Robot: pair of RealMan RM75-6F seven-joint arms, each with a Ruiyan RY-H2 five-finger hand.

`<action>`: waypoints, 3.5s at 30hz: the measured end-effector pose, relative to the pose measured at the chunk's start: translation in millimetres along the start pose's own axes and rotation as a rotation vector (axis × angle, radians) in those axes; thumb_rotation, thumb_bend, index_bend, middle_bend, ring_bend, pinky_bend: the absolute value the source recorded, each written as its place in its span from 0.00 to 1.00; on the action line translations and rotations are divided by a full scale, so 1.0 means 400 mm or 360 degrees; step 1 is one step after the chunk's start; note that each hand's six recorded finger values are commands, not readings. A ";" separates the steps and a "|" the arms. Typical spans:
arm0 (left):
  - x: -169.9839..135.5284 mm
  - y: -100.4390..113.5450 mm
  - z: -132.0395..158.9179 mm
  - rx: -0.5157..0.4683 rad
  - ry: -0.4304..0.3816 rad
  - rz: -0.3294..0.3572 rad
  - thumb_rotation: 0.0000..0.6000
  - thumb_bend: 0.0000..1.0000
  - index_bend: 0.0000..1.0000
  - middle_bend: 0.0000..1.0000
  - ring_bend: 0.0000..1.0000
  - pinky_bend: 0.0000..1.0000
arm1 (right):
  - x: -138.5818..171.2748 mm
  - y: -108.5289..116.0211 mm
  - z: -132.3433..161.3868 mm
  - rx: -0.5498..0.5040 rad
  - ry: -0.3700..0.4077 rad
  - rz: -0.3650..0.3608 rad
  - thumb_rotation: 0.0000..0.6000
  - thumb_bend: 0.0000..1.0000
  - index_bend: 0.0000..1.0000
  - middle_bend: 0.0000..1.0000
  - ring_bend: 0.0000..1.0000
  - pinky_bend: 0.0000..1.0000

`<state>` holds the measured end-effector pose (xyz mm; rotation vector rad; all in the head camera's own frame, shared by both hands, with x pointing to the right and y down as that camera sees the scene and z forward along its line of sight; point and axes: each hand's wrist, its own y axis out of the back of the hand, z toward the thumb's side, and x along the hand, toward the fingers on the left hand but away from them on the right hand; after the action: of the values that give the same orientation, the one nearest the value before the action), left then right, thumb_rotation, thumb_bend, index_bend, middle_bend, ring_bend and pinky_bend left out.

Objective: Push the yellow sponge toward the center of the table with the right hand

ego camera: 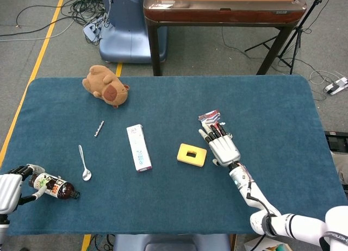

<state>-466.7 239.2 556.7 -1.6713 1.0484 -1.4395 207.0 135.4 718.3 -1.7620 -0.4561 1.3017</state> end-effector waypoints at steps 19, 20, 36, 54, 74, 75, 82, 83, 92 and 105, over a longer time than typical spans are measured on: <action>-0.002 0.009 -0.009 -0.0024 0.0015 0.0014 1.00 0.22 0.44 0.46 0.44 0.51 | -0.043 -0.037 0.073 -0.0042 0.0045 0.0015 1.00 0.00 0.00 0.00 0.00 0.02; -0.002 0.010 -0.010 -0.0025 0.0016 0.0014 1.00 0.22 0.44 0.46 0.44 0.51 | -0.046 -0.037 0.074 -0.0044 0.0043 0.0014 1.00 0.00 0.00 0.00 0.00 0.02; -0.003 0.012 -0.015 -0.0033 0.0024 0.0016 1.00 0.22 0.44 0.46 0.44 0.51 | -0.102 -0.039 0.111 -0.0121 0.0003 -0.0009 1.00 0.00 0.00 0.00 0.00 0.02; -0.005 0.016 -0.019 -0.0042 0.0032 0.0019 1.00 0.22 0.44 0.46 0.44 0.51 | -0.159 -0.008 0.120 -0.0172 -0.0046 -0.0039 1.00 0.00 0.00 0.00 0.00 0.02; -0.007 0.016 -0.022 -0.0055 0.0037 0.0016 1.00 0.22 0.44 0.46 0.44 0.51 | -0.212 0.007 0.120 -0.0185 -0.0101 -0.0059 1.00 0.00 0.00 0.00 0.00 0.02; -0.007 0.016 -0.021 -0.0056 0.0036 0.0016 1.00 0.22 0.44 0.46 0.44 0.51 | -0.214 0.007 0.118 -0.0184 -0.0106 -0.0058 1.00 0.00 0.00 0.00 0.00 0.02; -0.007 0.018 -0.023 -0.0064 0.0039 0.0018 1.00 0.22 0.44 0.46 0.44 0.51 | -0.233 0.010 0.105 -0.0169 -0.0141 -0.0063 1.00 0.00 0.00 0.00 0.00 0.02; -0.007 0.018 -0.024 -0.0065 0.0039 0.0018 1.00 0.22 0.44 0.46 0.44 0.51 | -0.235 0.010 0.103 -0.0168 -0.0145 -0.0066 1.00 0.00 0.00 0.00 0.00 0.02; -0.007 0.018 -0.025 -0.0070 0.0041 0.0018 1.00 0.22 0.44 0.46 0.44 0.51 | -0.253 0.027 0.094 -0.0208 -0.0173 -0.0111 1.00 0.00 0.00 0.00 0.00 0.02; -0.005 0.016 -0.024 -0.0058 0.0041 0.0014 1.00 0.22 0.44 0.46 0.44 0.51 | -0.214 0.041 0.067 -0.0176 -0.0148 -0.0106 1.00 0.00 0.00 0.00 0.00 0.02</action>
<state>-477.3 238.4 551.7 -1.6757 1.1011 -1.4481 146.6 76.3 753.0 -1.7661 -0.6448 1.3371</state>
